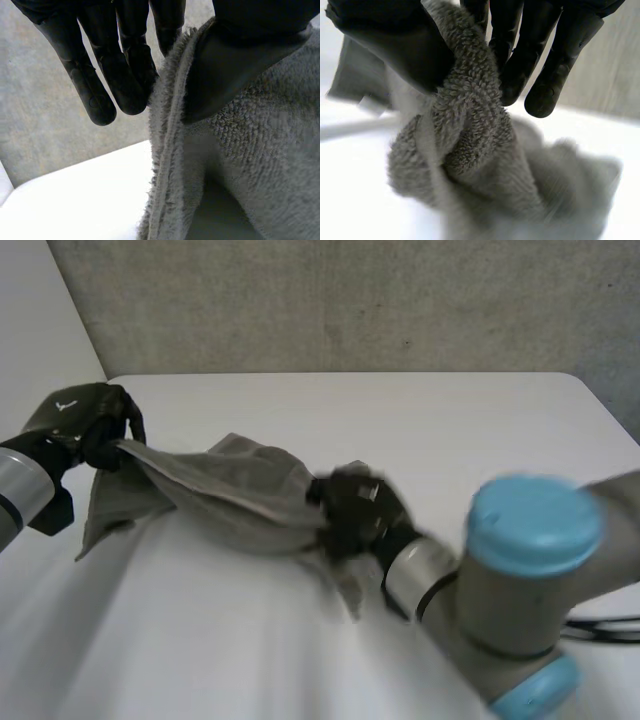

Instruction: Fold the towel.

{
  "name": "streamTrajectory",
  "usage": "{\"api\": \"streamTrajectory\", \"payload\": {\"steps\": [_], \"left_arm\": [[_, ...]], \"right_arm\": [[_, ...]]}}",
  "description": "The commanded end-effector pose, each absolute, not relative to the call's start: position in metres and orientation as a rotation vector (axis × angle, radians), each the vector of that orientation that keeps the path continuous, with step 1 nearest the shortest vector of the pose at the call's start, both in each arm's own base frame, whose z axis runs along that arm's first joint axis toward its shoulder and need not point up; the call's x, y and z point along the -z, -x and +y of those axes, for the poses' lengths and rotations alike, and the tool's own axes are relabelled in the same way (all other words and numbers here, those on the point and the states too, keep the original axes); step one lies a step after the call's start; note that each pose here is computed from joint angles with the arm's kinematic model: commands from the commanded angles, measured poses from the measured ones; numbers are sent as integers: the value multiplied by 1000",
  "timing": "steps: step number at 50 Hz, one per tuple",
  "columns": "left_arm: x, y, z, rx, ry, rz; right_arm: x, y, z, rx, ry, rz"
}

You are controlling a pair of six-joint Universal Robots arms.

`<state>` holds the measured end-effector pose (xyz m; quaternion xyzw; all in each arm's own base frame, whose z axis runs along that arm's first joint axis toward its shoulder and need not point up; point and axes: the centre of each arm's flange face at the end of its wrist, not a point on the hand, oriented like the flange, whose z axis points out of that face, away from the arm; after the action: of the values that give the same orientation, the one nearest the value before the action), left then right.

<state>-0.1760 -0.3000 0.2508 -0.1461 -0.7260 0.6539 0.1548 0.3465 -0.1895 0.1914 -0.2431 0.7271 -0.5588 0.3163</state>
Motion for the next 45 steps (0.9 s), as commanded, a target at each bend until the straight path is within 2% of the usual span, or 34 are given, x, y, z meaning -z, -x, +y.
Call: {"api": "streamTrajectory", "payload": {"steps": [1,2,3,5,8,14,20,24,26,27,28,30,31,32,33,34,35,36,37,38,39,41,45], "left_arm": [[-272,176,-294,-1944,422,-2013],[-279,178,-292,-1955,415,-1986],[-284,179,-290,-1960,401,-1963],[-289,181,-287,-1956,385,-1938],[-295,187,-281,-1930,359,-1894],[-294,195,-272,-1894,364,-1879],[-294,196,-280,-1894,365,-1877],[-277,200,-307,-1844,360,-1920],[-273,201,-320,-1835,358,-1929],[-270,205,-334,-1832,367,-1924],[-270,205,-334,-1832,367,-1924],[-277,223,-364,-1879,419,-1855],[-277,223,-364,-1879,420,-1855],[-291,233,-374,-1934,462,-1791],[-310,244,-382,-2006,507,-1707],[-311,244,-382,-2007,508,-1706],[-332,248,-389,-2090,539,-1623],[-332,248,-389,-2091,539,-1622],[-353,252,-391,-2159,566,-1536],[-376,253,-391,-2233,573,-1444],[-376,253,-391,-2233,573,-1443],[-408,255,-389,-2350,564,-1278],[-419,255,-387,-2409,545,-1194]], "right_arm": [[-298,-327,-215,1712,844,1718],[-321,-324,-215,1742,901,1683],[-321,-324,-215,1742,901,1683],[-354,-319,-217,1780,979,1660],[-365,-316,-221,1767,1037,1701],[-345,-318,-221,1653,1192,1816],[-318,-321,-225,1607,1450,1857],[-306,-326,-240,1630,1495,1890],[-300,-335,-264,1722,1484,1921],[-300,-335,-265,1723,1484,1921],[-299,-343,-277,1795,1468,1908],[-304,-353,-290,1906,1448,1859],[-315,-366,-301,2059,1417,1759],[-315,-366,-301,2060,1416,1758],[-330,-373,-310,2201,1373,1662],[-346,-380,-315,2334,1317,1548],[-346,-380,-316,2335,1317,1547],[-365,-382,-320,2465,1238,1429],[-384,-383,-322,2577,1156,1321],[-384,-383,-322,2578,1155,1319],[-401,-382,-322,2665,1082,1227],[-410,-381,-322,2714,1038,1173],[-405,-380,-325,2703,1041,1219]]}}
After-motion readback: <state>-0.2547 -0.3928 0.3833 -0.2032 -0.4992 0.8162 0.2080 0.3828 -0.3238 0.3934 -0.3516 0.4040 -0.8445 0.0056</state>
